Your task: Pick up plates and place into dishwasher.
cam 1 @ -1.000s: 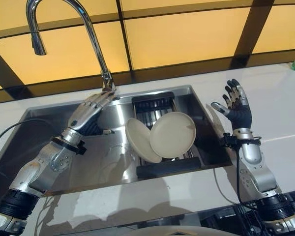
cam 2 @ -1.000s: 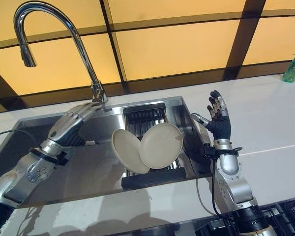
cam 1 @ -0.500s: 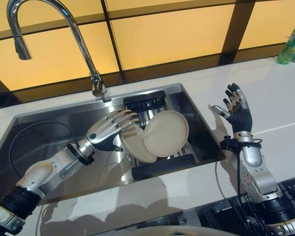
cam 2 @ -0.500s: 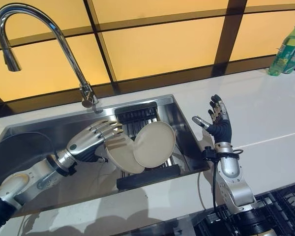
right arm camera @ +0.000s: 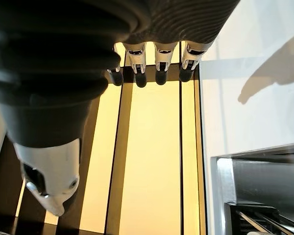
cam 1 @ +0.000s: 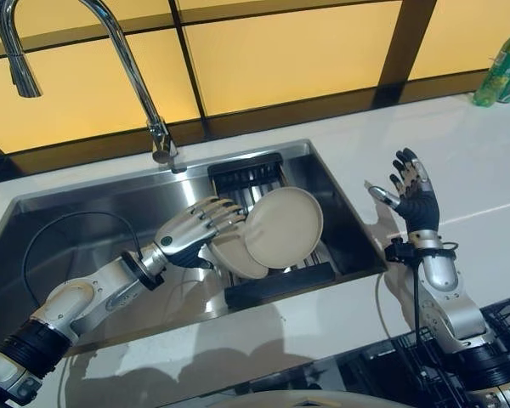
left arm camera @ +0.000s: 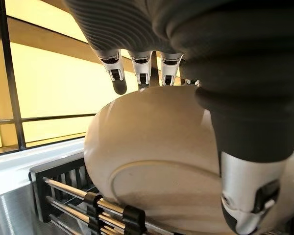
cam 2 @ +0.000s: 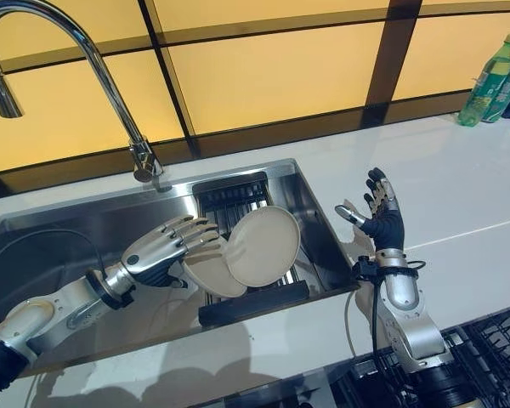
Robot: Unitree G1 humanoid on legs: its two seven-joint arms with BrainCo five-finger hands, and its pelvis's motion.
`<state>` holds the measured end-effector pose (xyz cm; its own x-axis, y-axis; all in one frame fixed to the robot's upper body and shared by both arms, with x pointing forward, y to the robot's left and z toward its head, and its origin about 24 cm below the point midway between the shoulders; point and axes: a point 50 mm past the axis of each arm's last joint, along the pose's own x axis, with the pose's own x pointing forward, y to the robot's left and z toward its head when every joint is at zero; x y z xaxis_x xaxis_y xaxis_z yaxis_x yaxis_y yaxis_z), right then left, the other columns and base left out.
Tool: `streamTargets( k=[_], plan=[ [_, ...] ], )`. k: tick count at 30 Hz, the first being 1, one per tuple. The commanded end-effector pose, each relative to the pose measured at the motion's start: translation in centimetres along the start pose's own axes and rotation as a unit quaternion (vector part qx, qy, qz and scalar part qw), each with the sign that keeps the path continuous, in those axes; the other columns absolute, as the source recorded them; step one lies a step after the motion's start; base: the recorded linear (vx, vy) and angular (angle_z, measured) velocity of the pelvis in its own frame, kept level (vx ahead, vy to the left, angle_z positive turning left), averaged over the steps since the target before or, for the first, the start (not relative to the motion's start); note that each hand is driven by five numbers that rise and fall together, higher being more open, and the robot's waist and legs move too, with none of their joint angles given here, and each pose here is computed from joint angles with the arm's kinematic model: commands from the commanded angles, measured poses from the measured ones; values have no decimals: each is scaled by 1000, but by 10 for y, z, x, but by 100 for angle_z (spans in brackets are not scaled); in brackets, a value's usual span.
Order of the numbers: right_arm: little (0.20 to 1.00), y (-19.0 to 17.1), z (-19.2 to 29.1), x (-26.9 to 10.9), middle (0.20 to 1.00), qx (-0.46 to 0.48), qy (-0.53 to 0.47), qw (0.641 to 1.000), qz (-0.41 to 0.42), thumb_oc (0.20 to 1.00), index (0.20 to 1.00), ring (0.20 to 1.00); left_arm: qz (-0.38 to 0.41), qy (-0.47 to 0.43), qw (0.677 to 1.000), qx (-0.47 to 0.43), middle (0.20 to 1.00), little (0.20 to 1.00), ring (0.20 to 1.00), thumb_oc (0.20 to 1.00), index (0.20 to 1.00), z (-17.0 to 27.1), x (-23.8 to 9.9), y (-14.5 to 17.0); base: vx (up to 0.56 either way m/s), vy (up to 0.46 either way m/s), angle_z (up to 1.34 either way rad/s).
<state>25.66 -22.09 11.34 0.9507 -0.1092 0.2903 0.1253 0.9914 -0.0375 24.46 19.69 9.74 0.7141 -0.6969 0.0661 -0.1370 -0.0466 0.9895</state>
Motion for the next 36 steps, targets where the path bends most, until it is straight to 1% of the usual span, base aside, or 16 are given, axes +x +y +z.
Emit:
streamTargets(
  k=[1,5,10,13,22,23,24,25,27,28,30,35,36],
  plan=[
    [1000,0,24,8,1000,8,-57,998,9,1000,1000,1000,-3,12,999,47,1000,1000,1000,1000,1000,-17,9,13,54,-10,-1],
    [1000,-4,21,5,1000,3,-50,999,6,1000,1000,1000,-36,31,998,51,1000,1000,1000,1000,1000,-22,4,6,59,-12,-7],
    [1000,-4,17,3,1000,1,-44,999,8,1000,1000,1000,-42,44,997,40,1000,1000,1000,1000,1000,-23,2,0,46,-16,-9],
    [1000,-2,17,2,1000,0,-44,999,15,1000,1000,1000,-60,54,996,47,1000,1000,1000,1000,1000,-28,-1,-7,19,-20,-9],
    [1000,-7,17,4,1000,-8,-43,999,11,1000,1000,1000,-75,65,993,57,1000,1000,1000,1000,1000,-36,-6,-20,17,-5,-8],
    [1000,-7,17,4,1000,-8,-42,999,11,1000,1000,1000,-77,64,993,56,918,918,918,918,918,-36,-6,-21,43,-9,-2],
    [1000,-8,16,3,1000,-8,-42,999,11,1000,1000,1000,-79,63,993,57,875,875,875,875,875,-36,-7,-21,30,-6,-1],
    [1000,-8,16,2,1000,-8,-42,999,11,1000,1000,1000,-82,62,993,59,802,802,802,802,802,-35,-7,-22,0,0,0],
    [1000,-8,16,2,1000,-8,-41,999,12,1000,1000,1000,-88,59,992,62,711,711,711,711,711,-35,-7,-23,0,0,0],
    [1000,-8,16,2,1000,-8,-40,999,13,1000,1000,1000,-90,59,992,63,689,689,689,689,689,-35,-7,-23,0,0,0],
    [1000,-7,16,2,1000,-8,-39,999,15,1000,1000,1000,-95,56,992,66,589,589,589,589,589,-35,-6,-22,0,0,0],
    [1000,-7,16,2,1000,-8,-36,999,16,1000,1000,1000,-113,46,990,74,489,489,489,489,489,-33,-7,-21,0,0,0],
    [1000,-7,16,2,1000,-8,-35,999,16,1000,1000,1000,-116,44,989,75,432,432,432,432,432,-33,-7,-21,0,0,0]
  ],
)
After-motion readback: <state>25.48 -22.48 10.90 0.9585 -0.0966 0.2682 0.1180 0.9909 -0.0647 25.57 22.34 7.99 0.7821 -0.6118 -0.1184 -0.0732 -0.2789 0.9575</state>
